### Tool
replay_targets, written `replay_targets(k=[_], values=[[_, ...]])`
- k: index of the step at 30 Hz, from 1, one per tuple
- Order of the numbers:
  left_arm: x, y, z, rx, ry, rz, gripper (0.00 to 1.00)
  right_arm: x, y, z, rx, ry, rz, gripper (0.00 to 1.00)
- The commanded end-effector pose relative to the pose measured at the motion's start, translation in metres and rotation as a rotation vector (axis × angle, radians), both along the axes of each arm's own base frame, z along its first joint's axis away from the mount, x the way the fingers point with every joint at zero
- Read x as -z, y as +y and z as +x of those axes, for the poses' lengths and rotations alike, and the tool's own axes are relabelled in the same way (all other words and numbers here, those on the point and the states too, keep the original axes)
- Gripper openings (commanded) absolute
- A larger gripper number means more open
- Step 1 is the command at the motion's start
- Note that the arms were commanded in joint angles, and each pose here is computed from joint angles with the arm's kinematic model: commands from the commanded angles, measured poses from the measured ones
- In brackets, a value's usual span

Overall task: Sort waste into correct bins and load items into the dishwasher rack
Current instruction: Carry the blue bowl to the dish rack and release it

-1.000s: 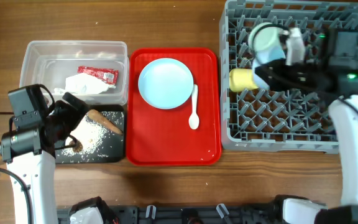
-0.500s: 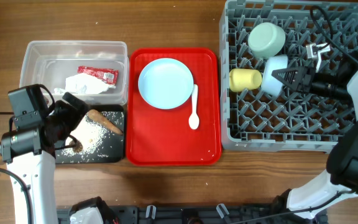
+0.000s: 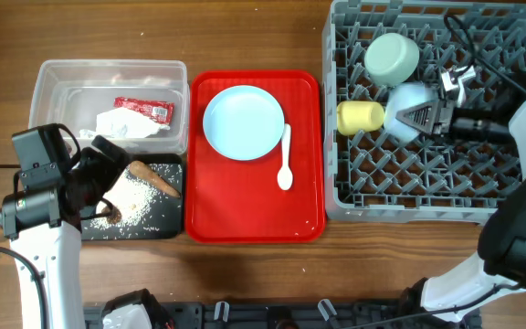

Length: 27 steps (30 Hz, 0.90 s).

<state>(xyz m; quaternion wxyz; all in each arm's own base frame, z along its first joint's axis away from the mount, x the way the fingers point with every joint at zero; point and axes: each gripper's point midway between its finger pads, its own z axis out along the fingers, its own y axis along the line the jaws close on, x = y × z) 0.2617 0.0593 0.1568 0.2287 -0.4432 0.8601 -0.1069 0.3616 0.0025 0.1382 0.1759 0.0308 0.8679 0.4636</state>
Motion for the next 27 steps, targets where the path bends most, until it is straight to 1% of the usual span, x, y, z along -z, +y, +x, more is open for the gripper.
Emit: replay_targets(k=[1,3,4,5,6,7,11,15,17,19,21,22,24,25,27], values=[[-0.001,0.000,0.000,-0.002,-0.005,-0.003,1.00,0.067,-0.050,-0.024,0.101,0.304,-0.279,0.34],[-0.001,0.000,0.000,-0.002,-0.005,-0.003,1.00,0.061,-0.057,-0.025,0.129,0.311,-0.295,0.36],[-0.001,0.000,0.000,-0.002,-0.005,-0.003,1.00,0.058,-0.066,-0.026,0.165,0.339,-0.340,0.37],[-0.001,0.000,0.000,-0.002,-0.005,-0.003,1.00,0.055,-0.074,-0.028,0.187,0.354,-0.386,0.40],[-0.001,0.000,0.000,-0.002,-0.005,-0.003,1.00,0.052,-0.083,-0.029,0.221,0.378,-0.441,0.47],[-0.001,0.000,0.000,-0.002,-0.005,-0.003,1.00,0.048,-0.090,-0.030,0.246,0.387,-0.482,0.50],[-0.001,0.000,0.000,-0.002,-0.005,-0.003,1.00,0.015,-0.116,-0.029,0.370,0.362,-0.625,0.64],[-0.001,0.000,0.000,-0.002,-0.005,-0.003,1.00,-0.027,-0.138,-0.031,0.498,0.304,-0.747,0.67],[-0.001,0.000,0.000,-0.002,-0.006,-0.003,1.00,-0.050,-0.137,-0.034,0.533,0.243,-0.776,0.67],[-0.001,0.000,0.000,-0.002,-0.006,-0.003,1.00,-0.064,-0.119,-0.033,0.501,0.186,-0.770,0.67],[-0.001,0.000,0.000,-0.002,-0.006,-0.003,1.00,-0.073,-0.081,-0.029,0.382,0.115,-0.689,0.67],[-0.001,0.000,0.000,-0.002,-0.006,-0.003,1.00,-0.077,-0.053,-0.026,0.299,0.077,-0.625,0.67],[-0.001,0.000,0.000,-0.002,-0.006,-0.003,1.00,-0.080,-0.003,-0.024,0.156,0.030,-0.552,0.67],[-0.001,0.000,0.000,-0.002,-0.006,-0.003,1.00,-0.079,0.017,-0.023,0.101,0.010,-0.548,0.67],[-0.001,0.000,0.000,-0.002,-0.006,-0.003,1.00,-0.080,0.080,-0.022,-0.067,-0.074,-0.547,0.67]])
